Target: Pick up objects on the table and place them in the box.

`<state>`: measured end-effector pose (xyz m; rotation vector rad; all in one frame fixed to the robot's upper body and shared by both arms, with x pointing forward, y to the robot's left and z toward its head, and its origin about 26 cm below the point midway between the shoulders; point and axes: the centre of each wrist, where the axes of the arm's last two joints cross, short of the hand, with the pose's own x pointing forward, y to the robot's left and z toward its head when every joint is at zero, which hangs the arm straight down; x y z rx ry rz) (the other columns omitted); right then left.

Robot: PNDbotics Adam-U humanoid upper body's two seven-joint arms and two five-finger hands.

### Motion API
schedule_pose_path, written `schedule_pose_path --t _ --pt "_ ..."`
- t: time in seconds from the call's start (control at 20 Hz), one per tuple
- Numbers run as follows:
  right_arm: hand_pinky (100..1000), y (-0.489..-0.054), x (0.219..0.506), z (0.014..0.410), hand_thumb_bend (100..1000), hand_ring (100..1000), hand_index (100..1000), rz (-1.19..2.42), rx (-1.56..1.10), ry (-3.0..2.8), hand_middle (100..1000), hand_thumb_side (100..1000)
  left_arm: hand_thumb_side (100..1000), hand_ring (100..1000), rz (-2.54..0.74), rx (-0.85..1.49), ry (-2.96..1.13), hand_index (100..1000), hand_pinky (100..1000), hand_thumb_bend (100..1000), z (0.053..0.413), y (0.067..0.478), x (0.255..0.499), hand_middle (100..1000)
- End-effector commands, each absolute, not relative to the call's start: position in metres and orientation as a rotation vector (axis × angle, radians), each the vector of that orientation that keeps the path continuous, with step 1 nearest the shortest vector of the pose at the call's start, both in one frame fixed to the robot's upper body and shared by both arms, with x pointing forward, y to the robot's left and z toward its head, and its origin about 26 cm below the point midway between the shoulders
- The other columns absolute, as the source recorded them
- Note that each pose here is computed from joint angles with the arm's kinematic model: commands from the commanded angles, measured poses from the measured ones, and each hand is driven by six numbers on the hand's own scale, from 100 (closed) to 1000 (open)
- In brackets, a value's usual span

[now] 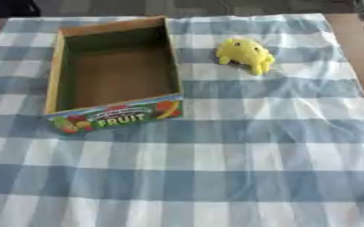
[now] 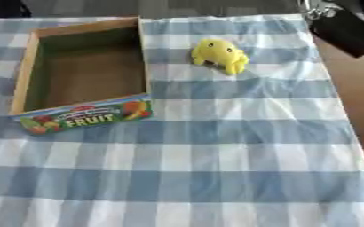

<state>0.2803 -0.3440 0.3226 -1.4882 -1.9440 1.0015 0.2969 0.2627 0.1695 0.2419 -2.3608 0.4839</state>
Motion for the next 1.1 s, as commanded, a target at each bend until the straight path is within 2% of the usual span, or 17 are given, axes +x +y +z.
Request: schedule_pose_path --t 0.05,0.15,0.25,0.3,0.35,0.4,0.45,0.5,0.55,0.75,1.1 --pt "808 -0.339 0.276 0.34 100 790 896 1.147 -1.543 -1.816 726 958 706 614 0.45 0.236 -2.396 894 683 100 0.178 0.264 0.295 612" --pt "817 -0.34 0.281 0.343 129 797 896 1.187 -1.521 -1.739 713 944 700 614 0.444 0.232 -2.396 894 683 100 0.178 0.263 0.295 612" --pt "828 -0.341 0.287 0.345 218 806 914 1.212 -1.493 -1.684 685 937 696 615 0.436 0.227 -2.395 895 683 100 0.178 0.262 0.295 612" --pt "829 -0.341 0.29 0.346 227 806 916 1.229 -1.481 -1.661 683 937 696 615 0.431 0.225 -2.395 895 683 100 0.178 0.262 0.295 612" --pt "840 -0.341 0.293 0.346 309 823 932 1.254 -1.463 -1.633 694 938 694 615 0.426 0.223 -2.397 894 683 100 0.179 0.262 0.295 612" --pt "840 -0.341 0.296 0.346 309 823 932 1.277 -1.447 -1.61 694 938 694 615 0.422 0.221 -2.398 894 683 100 0.179 0.262 0.295 612" --pt "857 -0.341 0.299 0.347 405 847 951 1.297 -1.434 -1.589 714 902 694 614 0.42 0.22 -2.399 893 683 100 0.179 0.262 0.295 612" --pt "865 -0.341 0.302 0.347 437 857 958 1.323 -1.418 -1.563 723 876 694 614 0.418 0.219 -2.398 893 683 100 0.179 0.261 0.295 612" --pt "875 -0.341 0.305 0.347 479 877 972 1.346 -1.399 -1.536 737 804 693 614 0.417 0.218 -2.397 892 683 100 0.179 0.261 0.295 611" --pt "895 -0.341 0.319 0.348 517 902 962 1.381 -1.336 -1.446 769 696 693 614 0.414 0.214 -2.393 889 683 100 0.178 0.261 0.295 609" --pt "920 -0.342 0.347 0.346 542 936 1000 1.363 -1.266 -1.345 795 665 692 613 0.41 0.211 -2.387 887 683 100 0.178 0.261 0.295 608"
